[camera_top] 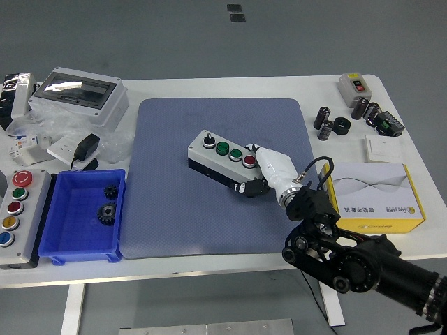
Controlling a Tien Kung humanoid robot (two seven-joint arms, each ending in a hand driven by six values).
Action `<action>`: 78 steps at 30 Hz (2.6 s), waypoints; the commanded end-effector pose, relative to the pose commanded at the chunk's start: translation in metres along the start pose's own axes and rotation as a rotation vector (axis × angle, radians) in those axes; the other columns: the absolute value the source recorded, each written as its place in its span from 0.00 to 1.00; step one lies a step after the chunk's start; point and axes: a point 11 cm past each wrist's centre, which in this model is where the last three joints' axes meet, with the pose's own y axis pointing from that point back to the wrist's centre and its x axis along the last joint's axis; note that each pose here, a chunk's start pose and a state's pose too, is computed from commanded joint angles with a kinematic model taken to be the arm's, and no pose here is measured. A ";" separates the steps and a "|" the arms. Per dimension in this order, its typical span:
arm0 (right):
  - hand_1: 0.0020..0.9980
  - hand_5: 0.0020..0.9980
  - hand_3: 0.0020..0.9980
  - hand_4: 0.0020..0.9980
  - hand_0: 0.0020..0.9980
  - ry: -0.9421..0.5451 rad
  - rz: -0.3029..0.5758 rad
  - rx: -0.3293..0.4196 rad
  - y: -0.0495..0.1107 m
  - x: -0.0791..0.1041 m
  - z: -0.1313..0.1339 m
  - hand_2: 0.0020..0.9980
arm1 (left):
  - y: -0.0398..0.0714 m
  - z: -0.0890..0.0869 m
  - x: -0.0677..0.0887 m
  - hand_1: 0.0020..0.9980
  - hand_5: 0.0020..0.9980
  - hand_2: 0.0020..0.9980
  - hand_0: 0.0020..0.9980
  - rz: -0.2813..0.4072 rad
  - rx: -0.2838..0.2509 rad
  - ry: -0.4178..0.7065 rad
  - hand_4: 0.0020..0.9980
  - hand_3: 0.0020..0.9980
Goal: Pick up the button,place it on the desk,press the button,press the button
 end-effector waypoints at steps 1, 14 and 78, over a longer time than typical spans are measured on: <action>0.41 0.17 0.57 0.64 0.22 -0.001 0.004 0.001 0.000 0.000 0.000 0.48 | 0.000 0.000 0.000 0.60 0.24 0.55 0.61 -0.001 -0.001 -0.001 0.62 0.61; 0.31 0.00 0.40 0.17 0.12 -0.112 0.067 0.140 0.008 0.031 -0.008 0.35 | 0.000 -0.001 -0.004 0.60 0.24 0.55 0.61 -0.008 -0.005 -0.001 0.62 0.61; 0.81 0.00 0.93 0.46 0.85 0.120 -0.186 0.441 0.036 0.014 0.021 0.87 | 0.000 -0.001 -0.003 0.60 0.25 0.55 0.60 -0.005 -0.007 -0.017 0.62 0.61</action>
